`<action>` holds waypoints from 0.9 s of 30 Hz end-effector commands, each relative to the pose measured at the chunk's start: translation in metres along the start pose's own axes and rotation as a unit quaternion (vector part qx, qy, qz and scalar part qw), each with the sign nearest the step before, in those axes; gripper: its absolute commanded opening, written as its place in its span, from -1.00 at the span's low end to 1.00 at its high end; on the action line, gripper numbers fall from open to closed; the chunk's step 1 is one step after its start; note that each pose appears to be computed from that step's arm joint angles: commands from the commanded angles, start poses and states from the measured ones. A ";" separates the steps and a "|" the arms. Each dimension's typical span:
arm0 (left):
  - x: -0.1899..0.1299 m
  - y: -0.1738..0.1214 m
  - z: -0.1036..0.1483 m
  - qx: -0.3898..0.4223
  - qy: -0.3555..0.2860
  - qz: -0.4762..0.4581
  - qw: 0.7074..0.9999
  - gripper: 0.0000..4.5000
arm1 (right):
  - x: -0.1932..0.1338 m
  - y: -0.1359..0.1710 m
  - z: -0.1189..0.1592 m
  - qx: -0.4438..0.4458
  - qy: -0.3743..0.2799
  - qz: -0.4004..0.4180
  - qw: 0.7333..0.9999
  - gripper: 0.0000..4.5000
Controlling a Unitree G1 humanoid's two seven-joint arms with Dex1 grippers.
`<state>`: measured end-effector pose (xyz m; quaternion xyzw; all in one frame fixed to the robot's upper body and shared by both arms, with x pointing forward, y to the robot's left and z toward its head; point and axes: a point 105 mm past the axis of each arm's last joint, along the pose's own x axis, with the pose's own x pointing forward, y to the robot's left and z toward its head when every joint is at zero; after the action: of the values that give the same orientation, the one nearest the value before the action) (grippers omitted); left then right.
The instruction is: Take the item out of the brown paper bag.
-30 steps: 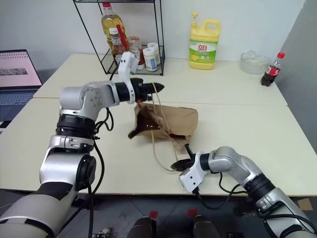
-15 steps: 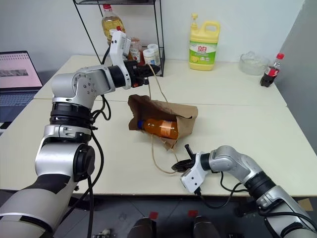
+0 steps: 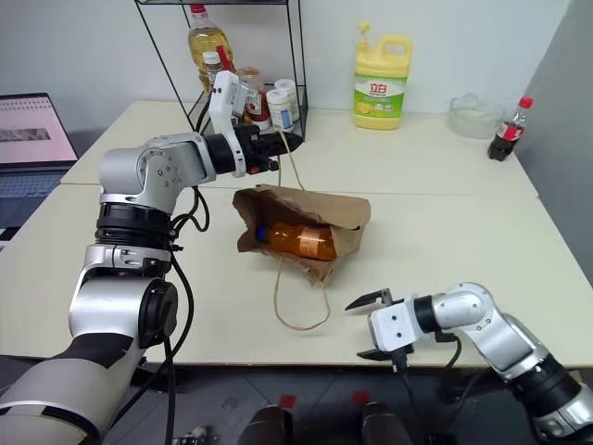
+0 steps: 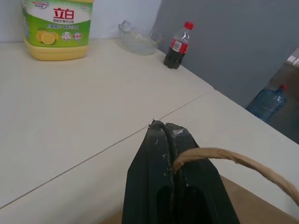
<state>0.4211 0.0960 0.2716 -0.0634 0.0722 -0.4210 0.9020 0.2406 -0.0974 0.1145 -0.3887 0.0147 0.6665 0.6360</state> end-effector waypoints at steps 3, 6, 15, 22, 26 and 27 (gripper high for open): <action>-0.003 -0.008 0.015 0.022 -0.020 -0.016 0.999 -1.00 | -0.029 -0.037 0.035 0.091 -0.058 -0.090 0.990 0.99; -0.002 -0.009 0.015 0.022 -0.019 -0.018 0.999 -1.00 | -0.028 -0.064 0.063 0.156 -0.138 -0.135 0.969 0.82; 0.001 -0.011 0.018 0.027 -0.018 -0.021 0.999 -1.00 | 0.023 -0.101 0.121 0.292 -0.301 -0.132 0.898 -0.54; 0.000 -0.011 0.018 0.028 -0.017 -0.020 0.999 -1.00 | 0.062 -0.110 0.128 0.316 -0.328 -0.116 0.883 -0.99; -0.004 -0.010 0.018 0.029 -0.015 -0.016 0.999 -1.00 | 0.082 -0.120 0.123 0.327 -0.337 -0.114 0.875 -0.99; -0.004 -0.009 0.018 0.029 -0.015 -0.015 0.999 -1.00 | 0.086 -0.122 0.118 0.325 -0.331 -0.117 0.878 -0.99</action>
<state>0.4198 0.0942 0.2710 -0.0616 0.0750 -0.4289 0.8981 0.2936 0.0569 0.2026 0.0958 -0.0026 0.6311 0.7698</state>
